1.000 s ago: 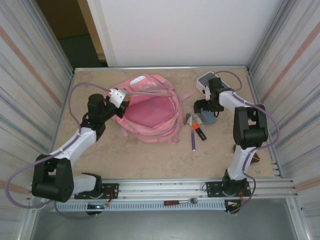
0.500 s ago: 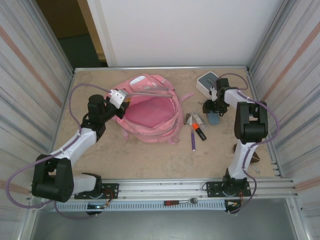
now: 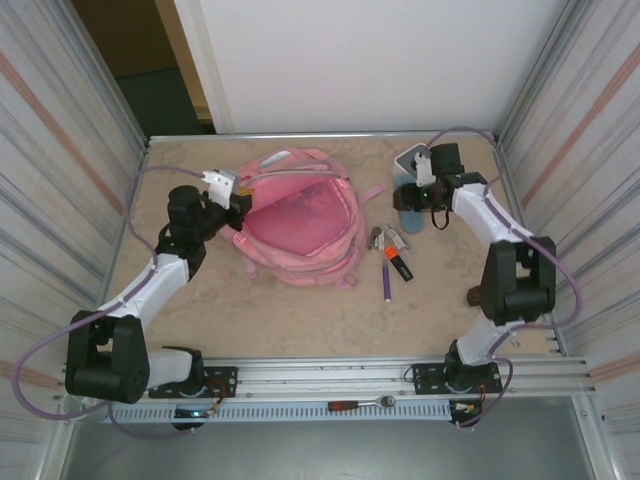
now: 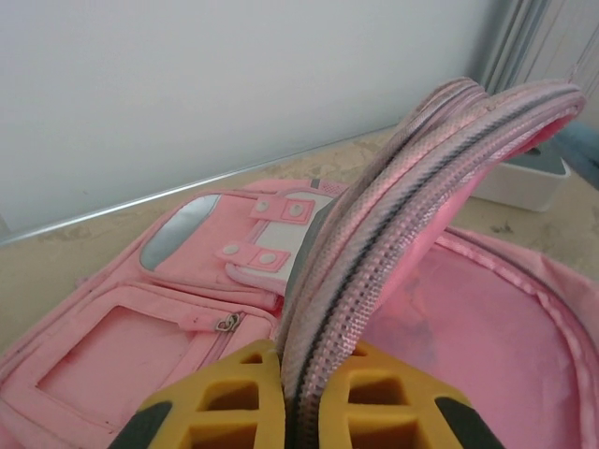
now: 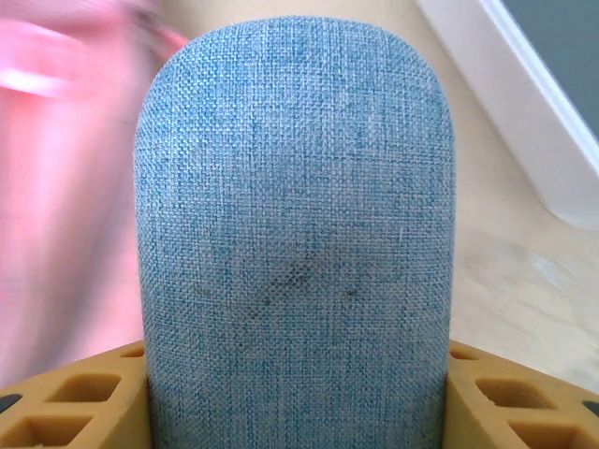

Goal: Pack the student bag

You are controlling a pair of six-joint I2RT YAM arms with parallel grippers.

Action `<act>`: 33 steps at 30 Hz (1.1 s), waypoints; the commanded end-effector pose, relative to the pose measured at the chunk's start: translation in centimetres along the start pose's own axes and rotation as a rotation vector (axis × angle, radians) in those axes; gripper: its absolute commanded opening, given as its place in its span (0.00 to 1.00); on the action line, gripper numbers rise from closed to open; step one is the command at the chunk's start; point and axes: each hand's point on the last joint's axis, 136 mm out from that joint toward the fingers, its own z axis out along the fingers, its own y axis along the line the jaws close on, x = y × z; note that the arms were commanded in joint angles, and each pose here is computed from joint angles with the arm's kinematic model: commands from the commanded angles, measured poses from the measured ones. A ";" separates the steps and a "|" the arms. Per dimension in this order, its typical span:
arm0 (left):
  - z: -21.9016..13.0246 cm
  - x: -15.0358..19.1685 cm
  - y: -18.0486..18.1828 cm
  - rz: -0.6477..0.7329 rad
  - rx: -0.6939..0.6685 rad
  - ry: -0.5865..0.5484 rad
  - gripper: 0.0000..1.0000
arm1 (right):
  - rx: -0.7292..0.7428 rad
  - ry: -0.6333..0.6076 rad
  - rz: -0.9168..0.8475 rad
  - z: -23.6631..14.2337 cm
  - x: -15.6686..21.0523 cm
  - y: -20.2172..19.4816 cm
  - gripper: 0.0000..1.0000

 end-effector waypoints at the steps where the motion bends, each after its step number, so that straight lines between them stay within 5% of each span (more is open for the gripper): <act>1: -0.6 -5.0 -0.6 -0.069 0.063 -0.144 0.00 | -0.287 -0.068 0.016 -1.6 -1.1 8.8 0.43; 7: -0.1 -5.4 -0.4 -0.106 0.082 -0.149 0.00 | -0.549 -0.014 0.042 -1.3 0.1 19.0 0.45; 13: 0.2 -5.1 -0.2 -0.146 0.080 -0.142 0.00 | -0.688 0.073 0.179 1.5 1.4 23.5 0.50; 25: 0.1 -6.8 -0.8 -0.198 0.130 -0.185 0.00 | -0.575 0.055 0.395 9.9 0.8 23.4 0.57; 33: 0.0 -7.9 -1.3 -0.196 0.166 -0.198 0.00 | -0.532 0.026 0.335 12.4 -0.9 26.0 0.83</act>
